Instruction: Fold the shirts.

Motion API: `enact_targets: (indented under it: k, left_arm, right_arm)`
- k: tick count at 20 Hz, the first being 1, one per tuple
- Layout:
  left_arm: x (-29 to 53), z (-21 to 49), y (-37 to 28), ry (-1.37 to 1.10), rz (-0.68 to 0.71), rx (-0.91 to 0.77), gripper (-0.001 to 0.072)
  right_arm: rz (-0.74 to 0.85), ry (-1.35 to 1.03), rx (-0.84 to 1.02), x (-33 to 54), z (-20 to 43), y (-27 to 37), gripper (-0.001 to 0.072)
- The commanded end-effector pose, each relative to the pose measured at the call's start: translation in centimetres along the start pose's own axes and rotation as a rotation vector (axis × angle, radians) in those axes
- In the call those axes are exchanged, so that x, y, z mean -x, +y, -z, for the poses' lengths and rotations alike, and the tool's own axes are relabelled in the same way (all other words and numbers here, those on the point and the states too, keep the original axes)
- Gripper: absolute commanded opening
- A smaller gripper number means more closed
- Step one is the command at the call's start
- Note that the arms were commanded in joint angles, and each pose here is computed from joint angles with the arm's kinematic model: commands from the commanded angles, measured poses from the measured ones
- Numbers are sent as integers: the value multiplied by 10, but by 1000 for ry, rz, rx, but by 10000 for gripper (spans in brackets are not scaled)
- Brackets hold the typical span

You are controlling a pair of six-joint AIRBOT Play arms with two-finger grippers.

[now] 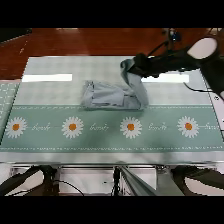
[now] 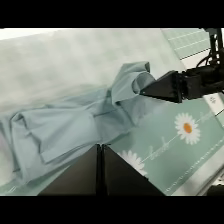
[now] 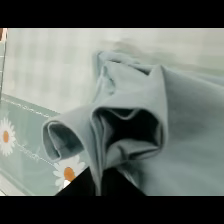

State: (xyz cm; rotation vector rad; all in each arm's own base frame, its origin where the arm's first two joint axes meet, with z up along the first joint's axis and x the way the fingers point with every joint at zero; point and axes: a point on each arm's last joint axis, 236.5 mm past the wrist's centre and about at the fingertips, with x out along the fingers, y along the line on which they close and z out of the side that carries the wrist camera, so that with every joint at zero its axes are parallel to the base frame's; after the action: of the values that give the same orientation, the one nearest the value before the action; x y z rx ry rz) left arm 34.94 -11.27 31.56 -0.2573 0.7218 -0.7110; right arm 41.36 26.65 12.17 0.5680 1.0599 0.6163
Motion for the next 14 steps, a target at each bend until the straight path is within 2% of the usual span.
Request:
enact_targets:
  k: [1,6,10,14]
  left_arm:
    - [10,12,17,37,-86,-4,39]
    - [-7,20,29,82,-68,33,39]
    - [-33,41,40,160,-29,79,39]
    - [-63,71,50,241,11,124,39]
  right_arm:
    - [-63,-18,-51,-55,8,24,13]
    - [-150,-71,-146,-106,11,47,14]
    - [-148,-119,-160,-135,15,51,22]
    - [-154,-105,-213,-153,23,48,355]
